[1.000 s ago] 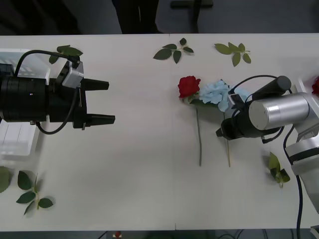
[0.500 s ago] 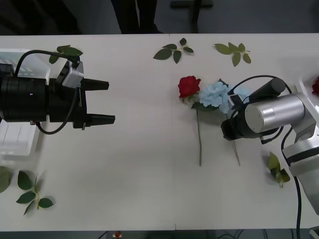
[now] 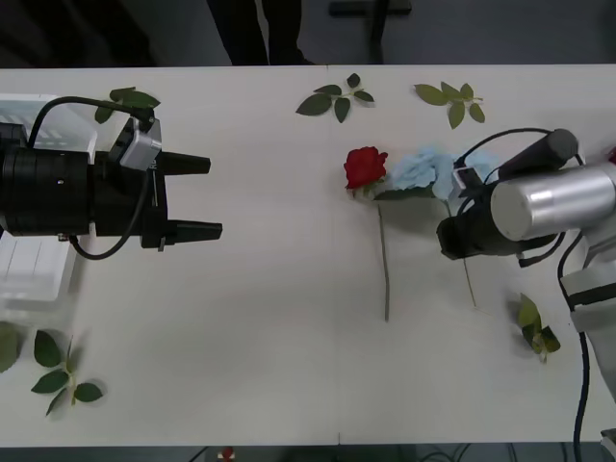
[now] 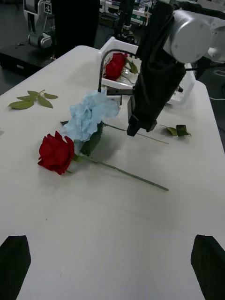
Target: Place the red flowers into the right box and the blue flowers into the left box. If a person shows an open palm, hand one flower to the person first, then continue sorting.
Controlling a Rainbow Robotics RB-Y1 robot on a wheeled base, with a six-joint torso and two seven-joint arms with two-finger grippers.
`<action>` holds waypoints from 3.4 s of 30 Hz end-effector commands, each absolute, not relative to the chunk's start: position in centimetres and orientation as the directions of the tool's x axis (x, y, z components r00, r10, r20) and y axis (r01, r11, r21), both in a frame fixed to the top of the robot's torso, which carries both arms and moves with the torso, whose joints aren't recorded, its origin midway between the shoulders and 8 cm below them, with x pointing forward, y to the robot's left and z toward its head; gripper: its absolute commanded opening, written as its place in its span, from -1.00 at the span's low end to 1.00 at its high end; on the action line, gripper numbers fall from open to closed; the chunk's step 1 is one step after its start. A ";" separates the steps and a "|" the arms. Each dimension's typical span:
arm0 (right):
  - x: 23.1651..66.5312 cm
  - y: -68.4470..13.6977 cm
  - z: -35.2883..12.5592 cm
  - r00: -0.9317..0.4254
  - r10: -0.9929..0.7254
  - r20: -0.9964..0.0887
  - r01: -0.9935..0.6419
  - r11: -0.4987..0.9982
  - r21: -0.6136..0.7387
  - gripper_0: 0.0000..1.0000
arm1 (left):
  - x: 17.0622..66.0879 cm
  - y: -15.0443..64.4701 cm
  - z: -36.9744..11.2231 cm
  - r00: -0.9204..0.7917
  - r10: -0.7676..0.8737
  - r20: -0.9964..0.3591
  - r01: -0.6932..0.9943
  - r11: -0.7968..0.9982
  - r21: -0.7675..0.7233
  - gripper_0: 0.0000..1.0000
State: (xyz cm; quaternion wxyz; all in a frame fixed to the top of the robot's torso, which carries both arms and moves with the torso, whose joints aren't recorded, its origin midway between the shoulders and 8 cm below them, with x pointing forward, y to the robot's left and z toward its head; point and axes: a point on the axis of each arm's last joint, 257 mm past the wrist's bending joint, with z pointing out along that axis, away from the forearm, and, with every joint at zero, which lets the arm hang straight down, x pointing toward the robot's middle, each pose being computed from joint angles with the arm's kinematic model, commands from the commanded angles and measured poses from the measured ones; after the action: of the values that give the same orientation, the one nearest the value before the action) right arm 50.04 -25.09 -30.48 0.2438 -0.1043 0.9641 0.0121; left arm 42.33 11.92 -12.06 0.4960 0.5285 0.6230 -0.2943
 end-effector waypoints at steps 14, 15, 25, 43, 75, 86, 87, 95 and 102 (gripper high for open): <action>47.2 -15.7 -13.0 -0.447 -0.332 -0.831 -0.766 0.622 0.164 -1.00 | 42.3 11.6 -11.3 0.036 0.357 -0.933 0.951 0.275 0.142 1.00; 47.0 -15.0 -12.4 -0.435 -0.321 -0.841 -0.781 0.600 0.175 -1.00 | 42.3 11.6 -11.3 0.037 0.357 -0.933 0.951 0.274 0.143 1.00; 42.3 -8.2 -5.8 -0.376 -0.142 -0.916 -0.893 0.322 0.316 -1.00 | 41.6 10.5 -11.8 -0.010 0.305 -0.952 0.957 0.279 0.080 1.00; 41.2 -7.1 -4.6 -0.383 -0.100 -0.918 -0.901 0.260 0.347 -1.00 | 35.0 -2.2 -14.6 -0.181 0.012 -0.983 0.974 0.143 -0.178 1.00; 40.7 -6.3 -4.4 -0.385 -0.087 -0.919 -0.905 0.231 0.358 -1.00 | 39.1 -12.1 -12.4 -0.162 -0.101 -0.982 0.944 0.275 -0.184 -1.00; 40.7 -6.3 -4.4 -0.385 -0.087 -0.919 -0.905 0.231 0.358 -1.00 | 39.5 -11.4 -12.6 -0.182 -0.106 -0.977 0.937 0.283 -0.205 -1.00; 40.7 -6.3 -4.4 -0.385 -0.087 -0.919 -0.905 0.231 0.358 -1.00 | 39.4 -11.4 -12.6 -0.185 -0.107 -0.977 0.938 0.279 -0.208 -1.00; 40.7 -6.3 -4.4 -0.385 -0.087 -0.919 -0.905 0.231 0.358 -0.01 | 39.9 -10.3 -12.2 -0.197 -0.123 -0.973 0.932 0.286 -0.225 -1.00; 40.7 -6.3 -4.4 -0.385 -0.087 -0.919 -0.905 0.231 0.358 1.00 | 40.6 -8.1 -11.1 -0.185 -0.127 -0.974 0.929 0.300 -0.216 -1.00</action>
State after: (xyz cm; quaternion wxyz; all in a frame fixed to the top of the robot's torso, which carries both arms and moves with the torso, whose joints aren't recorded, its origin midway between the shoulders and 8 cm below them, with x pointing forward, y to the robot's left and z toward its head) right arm 41.11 -7.16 -6.54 0.4003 -0.3553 0.6848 0.4946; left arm 40.57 -9.02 -14.02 0.5372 0.3434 0.6078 -0.4734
